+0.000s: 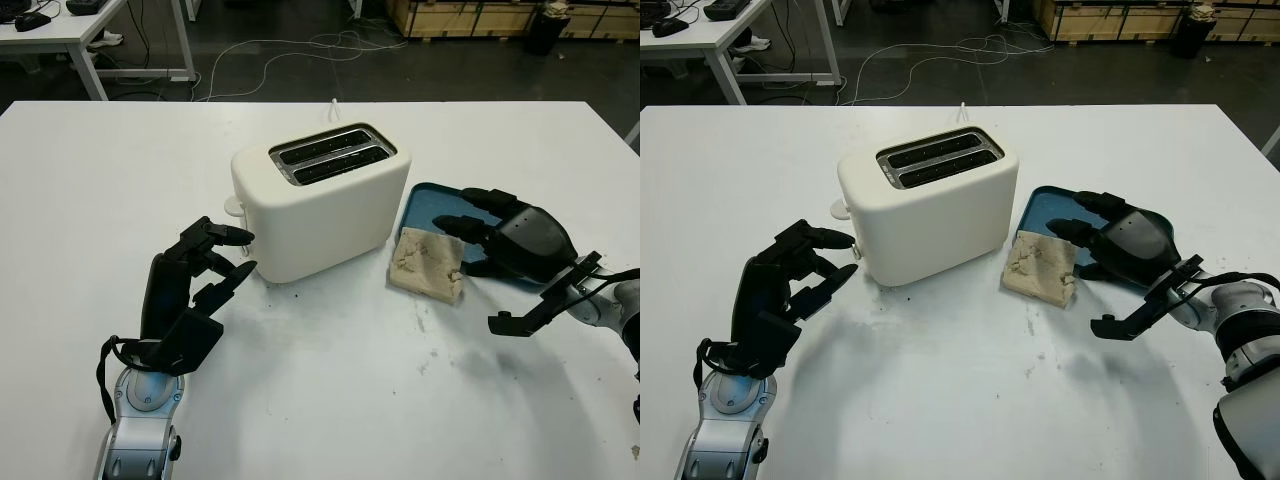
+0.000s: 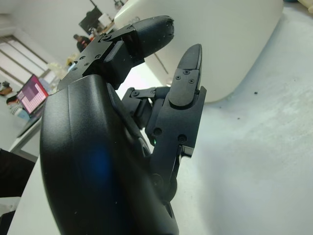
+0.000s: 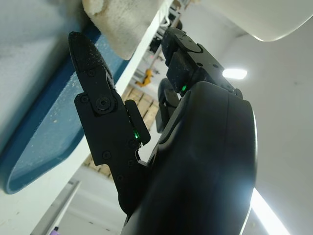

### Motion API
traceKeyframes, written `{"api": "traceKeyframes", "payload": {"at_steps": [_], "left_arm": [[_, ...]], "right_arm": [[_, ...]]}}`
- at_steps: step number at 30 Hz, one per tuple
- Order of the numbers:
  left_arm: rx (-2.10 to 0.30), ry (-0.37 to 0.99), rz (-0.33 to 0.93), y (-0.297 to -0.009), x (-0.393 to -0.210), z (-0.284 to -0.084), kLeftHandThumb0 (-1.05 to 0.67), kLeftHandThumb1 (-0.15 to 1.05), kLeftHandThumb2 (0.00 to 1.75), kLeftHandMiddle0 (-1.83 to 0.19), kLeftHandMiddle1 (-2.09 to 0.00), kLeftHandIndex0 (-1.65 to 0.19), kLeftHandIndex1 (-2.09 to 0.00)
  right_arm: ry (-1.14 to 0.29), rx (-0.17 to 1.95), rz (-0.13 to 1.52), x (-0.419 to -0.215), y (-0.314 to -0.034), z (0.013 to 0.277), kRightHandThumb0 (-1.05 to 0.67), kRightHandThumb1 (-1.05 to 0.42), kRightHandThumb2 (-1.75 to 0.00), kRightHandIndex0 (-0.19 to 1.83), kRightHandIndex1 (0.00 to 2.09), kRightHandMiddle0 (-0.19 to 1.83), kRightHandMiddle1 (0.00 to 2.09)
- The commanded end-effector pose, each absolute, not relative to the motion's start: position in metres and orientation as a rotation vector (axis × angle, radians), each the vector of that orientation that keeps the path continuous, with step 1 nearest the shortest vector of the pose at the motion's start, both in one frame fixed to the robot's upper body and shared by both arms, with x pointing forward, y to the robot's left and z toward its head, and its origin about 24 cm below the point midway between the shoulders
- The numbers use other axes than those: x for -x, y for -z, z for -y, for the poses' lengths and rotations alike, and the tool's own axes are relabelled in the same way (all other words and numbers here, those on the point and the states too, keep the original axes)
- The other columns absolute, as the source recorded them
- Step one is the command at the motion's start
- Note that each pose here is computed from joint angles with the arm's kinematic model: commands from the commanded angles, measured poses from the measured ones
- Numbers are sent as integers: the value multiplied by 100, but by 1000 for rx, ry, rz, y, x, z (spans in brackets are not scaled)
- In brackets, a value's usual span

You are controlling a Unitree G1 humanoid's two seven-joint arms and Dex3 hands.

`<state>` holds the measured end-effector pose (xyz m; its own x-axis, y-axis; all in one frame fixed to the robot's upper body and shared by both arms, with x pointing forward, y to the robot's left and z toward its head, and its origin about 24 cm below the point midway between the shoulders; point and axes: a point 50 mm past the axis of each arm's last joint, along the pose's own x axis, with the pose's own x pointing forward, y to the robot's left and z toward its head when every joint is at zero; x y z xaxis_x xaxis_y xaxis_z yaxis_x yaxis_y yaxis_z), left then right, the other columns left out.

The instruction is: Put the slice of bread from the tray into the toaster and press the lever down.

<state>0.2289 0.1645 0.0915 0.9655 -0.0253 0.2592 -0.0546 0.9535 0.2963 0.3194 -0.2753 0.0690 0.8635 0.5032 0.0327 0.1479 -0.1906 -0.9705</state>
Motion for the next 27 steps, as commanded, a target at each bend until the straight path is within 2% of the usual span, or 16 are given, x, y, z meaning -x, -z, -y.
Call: {"api": "traceKeyframes", "payload": {"at_steps": [1,13,27], "left_arm": [[-309,-11,276,-94,-229,-165,-23,92,14,-62,-151,-54,-105],[-304,-12,277,-95,-229,-166,-24,92,15,-63,-151,-54,-104],[-321,-17,282,-95,-229,-166,-22,92,15,-63,-151,-54,-103]], "right_arm": [[-340,1768,473,-320,-65,276,-57,-77,0,29,9,49,0],[-332,1782,426,-311,-46,280,-54,-77,0,31,10,49,0],[-333,1773,463,-310,-40,272,-54,-78,-1,31,11,46,0]]}}
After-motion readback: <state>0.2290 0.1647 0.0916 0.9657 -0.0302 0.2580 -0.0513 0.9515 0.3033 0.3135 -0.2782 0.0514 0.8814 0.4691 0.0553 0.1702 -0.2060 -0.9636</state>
